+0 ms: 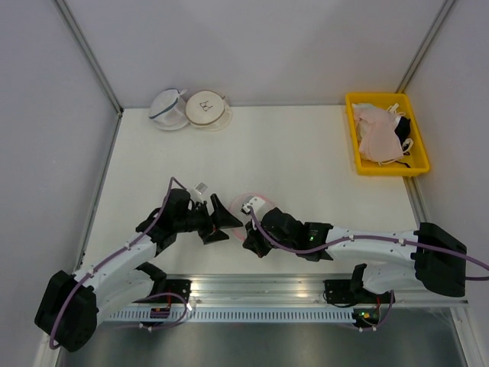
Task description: Unzip the laundry bag and remove the bra
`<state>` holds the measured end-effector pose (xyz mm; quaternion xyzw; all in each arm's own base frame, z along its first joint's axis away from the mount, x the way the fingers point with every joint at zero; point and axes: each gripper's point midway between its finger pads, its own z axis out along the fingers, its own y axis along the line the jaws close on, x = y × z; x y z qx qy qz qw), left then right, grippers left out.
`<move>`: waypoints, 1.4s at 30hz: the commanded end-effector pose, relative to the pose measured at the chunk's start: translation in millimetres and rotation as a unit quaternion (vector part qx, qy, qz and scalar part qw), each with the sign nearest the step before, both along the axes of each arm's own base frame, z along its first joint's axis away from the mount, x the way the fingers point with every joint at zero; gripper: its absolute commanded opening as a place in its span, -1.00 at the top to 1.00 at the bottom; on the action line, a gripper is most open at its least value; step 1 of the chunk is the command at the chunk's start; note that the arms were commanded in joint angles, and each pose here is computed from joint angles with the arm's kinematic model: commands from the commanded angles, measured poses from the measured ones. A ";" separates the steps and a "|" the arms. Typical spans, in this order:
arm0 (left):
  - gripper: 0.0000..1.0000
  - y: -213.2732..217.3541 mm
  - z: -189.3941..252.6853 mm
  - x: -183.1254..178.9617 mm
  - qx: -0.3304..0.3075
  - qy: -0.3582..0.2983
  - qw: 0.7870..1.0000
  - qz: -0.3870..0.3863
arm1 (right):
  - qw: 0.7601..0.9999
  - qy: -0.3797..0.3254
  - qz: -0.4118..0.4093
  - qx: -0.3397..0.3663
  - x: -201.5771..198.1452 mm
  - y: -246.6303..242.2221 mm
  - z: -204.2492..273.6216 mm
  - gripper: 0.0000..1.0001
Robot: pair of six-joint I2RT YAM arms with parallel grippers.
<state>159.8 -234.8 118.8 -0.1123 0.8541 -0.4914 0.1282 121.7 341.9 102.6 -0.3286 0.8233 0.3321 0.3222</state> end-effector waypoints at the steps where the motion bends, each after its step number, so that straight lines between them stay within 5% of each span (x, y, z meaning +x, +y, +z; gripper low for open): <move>1: -0.91 -15.2 23.2 16.2 -0.033 -0.031 0.999 0.006 | 0.999 -0.009 0.023 0.047 -3.0 18.4 24.4 0.99; 4: -0.58 -22.7 16.9 14.9 -0.033 -0.023 0.999 0.000 | 0.999 -0.012 0.020 0.049 -2.0 18.9 26.7 0.99; 8: 0.21 -25.5 9.1 18.6 -0.030 -0.020 0.999 0.004 | 0.998 -0.011 0.023 0.051 -2.9 20.2 28.5 0.99; 9: 0.54 -25.7 7.9 19.2 -0.029 -0.019 0.999 0.005 | 0.998 -0.012 0.024 0.053 -3.4 20.6 29.3 0.99; 12: 0.89 -26.3 5.2 21.4 -0.026 -0.016 1.000 0.007 | 0.998 -0.013 0.023 0.050 -3.7 19.3 28.4 1.00; 30: 0.96 -14.4 -8.0 46.5 0.008 -0.016 1.000 0.026 | 0.995 -0.004 -0.060 -0.079 2.7 -37.6 -21.1 0.99; 42: 0.96 -15.6 -15.9 55.2 0.008 -0.021 0.999 -0.032 | 0.949 -0.059 -0.225 -0.213 48.2 -95.0 -45.5 0.99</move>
